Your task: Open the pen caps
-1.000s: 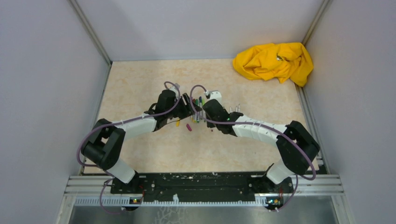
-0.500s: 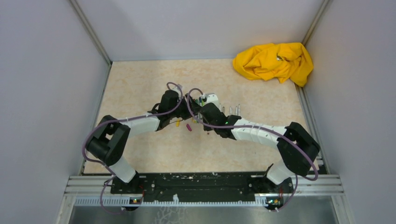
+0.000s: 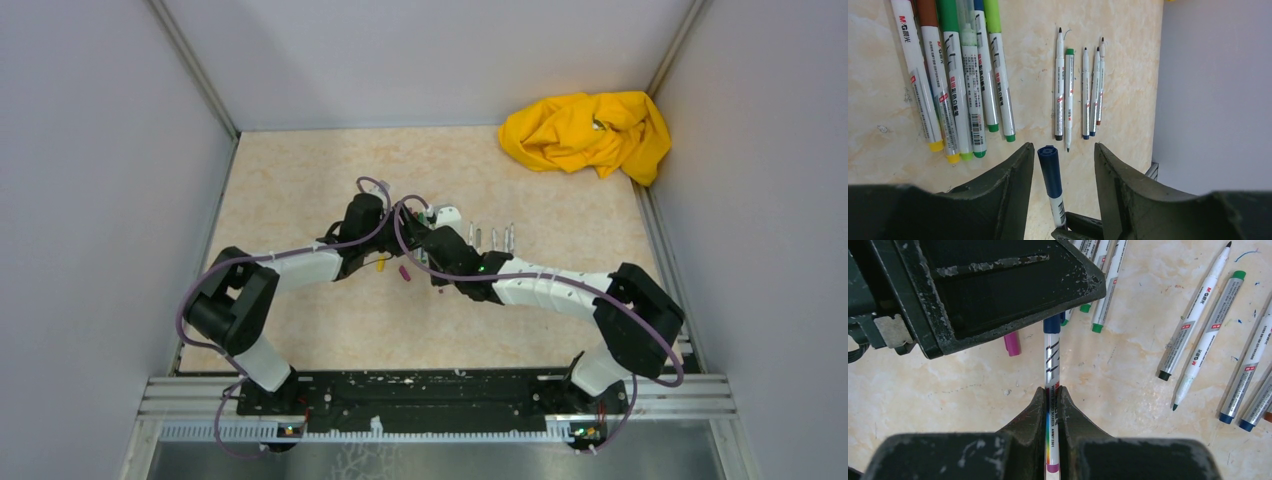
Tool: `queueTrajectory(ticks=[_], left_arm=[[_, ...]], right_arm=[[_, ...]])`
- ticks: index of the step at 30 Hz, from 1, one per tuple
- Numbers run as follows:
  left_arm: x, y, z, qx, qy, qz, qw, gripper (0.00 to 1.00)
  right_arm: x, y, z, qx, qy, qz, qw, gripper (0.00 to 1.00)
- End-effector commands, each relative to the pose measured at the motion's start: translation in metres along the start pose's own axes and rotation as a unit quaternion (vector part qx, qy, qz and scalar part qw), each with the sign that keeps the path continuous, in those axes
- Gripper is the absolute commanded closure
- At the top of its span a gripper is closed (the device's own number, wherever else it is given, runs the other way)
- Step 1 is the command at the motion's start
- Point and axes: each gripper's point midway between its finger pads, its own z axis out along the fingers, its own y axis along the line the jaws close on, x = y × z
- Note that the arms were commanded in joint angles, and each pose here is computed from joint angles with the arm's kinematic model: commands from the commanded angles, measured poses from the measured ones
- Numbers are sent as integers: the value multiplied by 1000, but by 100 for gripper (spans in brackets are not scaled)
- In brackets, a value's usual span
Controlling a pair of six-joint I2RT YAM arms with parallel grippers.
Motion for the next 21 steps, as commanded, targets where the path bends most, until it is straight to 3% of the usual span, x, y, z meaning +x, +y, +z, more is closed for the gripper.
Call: queueTrajectory(ticks=[1,7,12,15,21], left_arm=[[-4,-7,1,14,-11,1,1000,48],[-1,-8,0,20,-5,-2,1000,61],[2,-7,0,21,1,-2,1000,82],[4,-6,0,23,3,-3,1000,100],[3,-7,-3,26,-2,-2,1000,100]], right_arm=[[-22,8,-9,-9,-39,16,999,100],[-24,9,-10,-8,-43,17,999,100],[-26,9,-10,-5,-46,17,999,100],[-27,8,-10,-4,-47,17,999,100],[-28,8,-11,-4,-49,15,999,100]])
